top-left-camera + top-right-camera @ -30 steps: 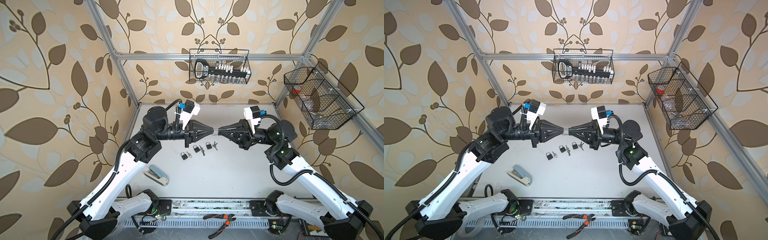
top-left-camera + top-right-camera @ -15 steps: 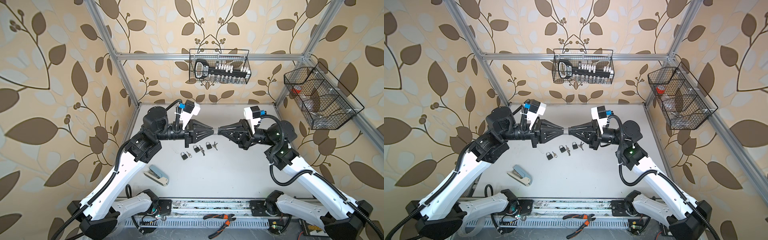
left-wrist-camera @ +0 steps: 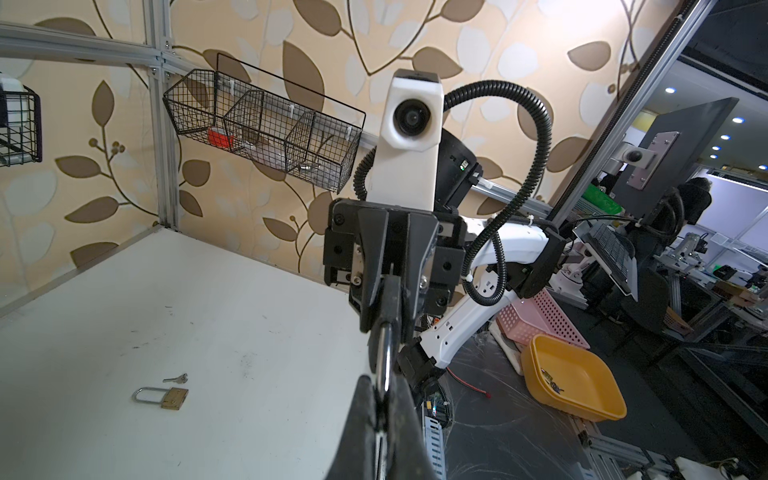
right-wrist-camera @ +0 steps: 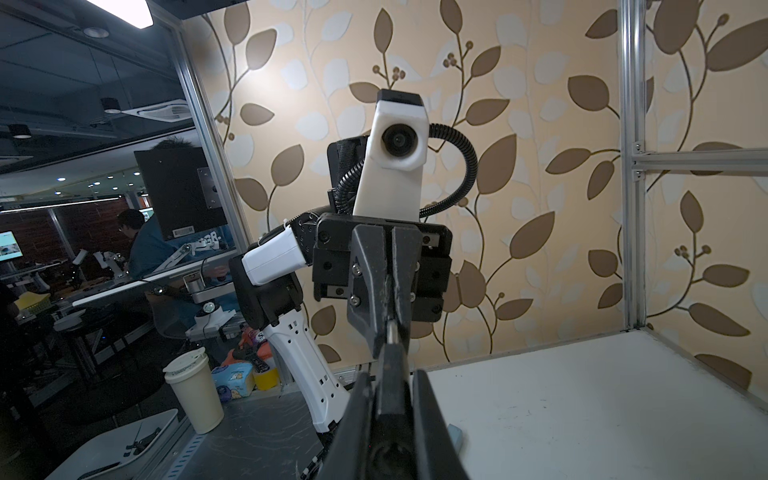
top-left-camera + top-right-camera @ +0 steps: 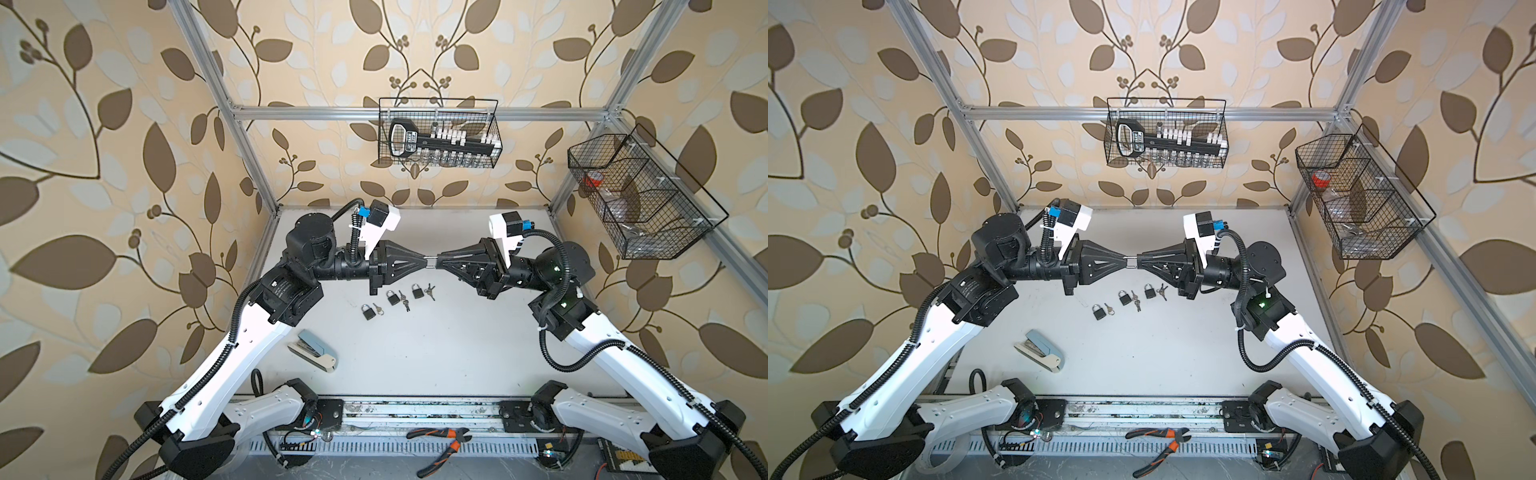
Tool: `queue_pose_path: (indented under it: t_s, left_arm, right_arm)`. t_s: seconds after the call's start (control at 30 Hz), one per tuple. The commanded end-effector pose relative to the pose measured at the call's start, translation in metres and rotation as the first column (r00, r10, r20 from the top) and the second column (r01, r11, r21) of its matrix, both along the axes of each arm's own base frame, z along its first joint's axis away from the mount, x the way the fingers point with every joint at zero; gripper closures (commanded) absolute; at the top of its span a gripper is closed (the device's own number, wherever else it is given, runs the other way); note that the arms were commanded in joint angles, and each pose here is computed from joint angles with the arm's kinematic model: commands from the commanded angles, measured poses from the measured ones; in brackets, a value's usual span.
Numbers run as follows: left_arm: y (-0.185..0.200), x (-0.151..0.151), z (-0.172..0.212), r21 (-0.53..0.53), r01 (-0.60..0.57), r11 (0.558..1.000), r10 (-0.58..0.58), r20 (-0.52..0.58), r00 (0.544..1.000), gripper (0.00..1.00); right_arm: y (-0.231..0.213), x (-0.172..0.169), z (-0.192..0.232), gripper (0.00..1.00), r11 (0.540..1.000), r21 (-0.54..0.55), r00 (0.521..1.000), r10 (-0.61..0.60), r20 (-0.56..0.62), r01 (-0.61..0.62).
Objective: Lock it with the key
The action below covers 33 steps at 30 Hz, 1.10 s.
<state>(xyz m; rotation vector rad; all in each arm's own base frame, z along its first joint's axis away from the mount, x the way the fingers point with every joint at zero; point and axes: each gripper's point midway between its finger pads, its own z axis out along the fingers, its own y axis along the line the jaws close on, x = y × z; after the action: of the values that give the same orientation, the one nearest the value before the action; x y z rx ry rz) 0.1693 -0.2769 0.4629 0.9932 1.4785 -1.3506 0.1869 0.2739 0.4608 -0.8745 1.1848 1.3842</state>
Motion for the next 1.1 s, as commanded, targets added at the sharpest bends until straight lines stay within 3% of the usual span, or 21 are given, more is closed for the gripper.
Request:
queue_pose_path:
  t_s: [0.0, 0.17, 0.53, 0.77, 1.07]
  left_arm:
    - [0.005, -0.004, 0.011, -0.024, 0.003, 1.0, -0.001, 0.059, 0.998, 1.0]
    - [0.005, -0.007, 0.012, -0.018, 0.017, 1.0, -0.016, 0.065, 0.998, 1.0]
    - [-0.026, -0.017, -0.005, 0.01, 0.148, 0.989, -0.148, 0.009, 0.989, 1.0]
    - [-0.034, -0.015, -0.014, 0.023, 0.156, 0.987, -0.156, -0.015, 0.988, 1.0]
    - [-0.022, -0.019, -0.009, 0.032, 0.097, 0.995, -0.097, 0.019, 0.995, 1.0]
  right_arm:
    - [0.001, -0.004, -0.001, 1.0, 1.0, -0.001, 1.0, 0.015, 0.006, -0.015]
    - [0.007, -0.004, -0.016, 1.0, 0.996, -0.07, 0.998, 0.051, -0.029, -0.053]
    - [0.029, -0.002, -0.017, 1.0, 0.994, -0.074, 0.997, 0.075, -0.022, -0.076]
    - [0.04, -0.006, -0.022, 1.0, 0.992, -0.08, 0.995, 0.094, -0.028, -0.096]
    - [0.009, 0.01, -0.019, 1.0, 0.995, -0.077, 0.998, -0.064, 0.015, 0.065]
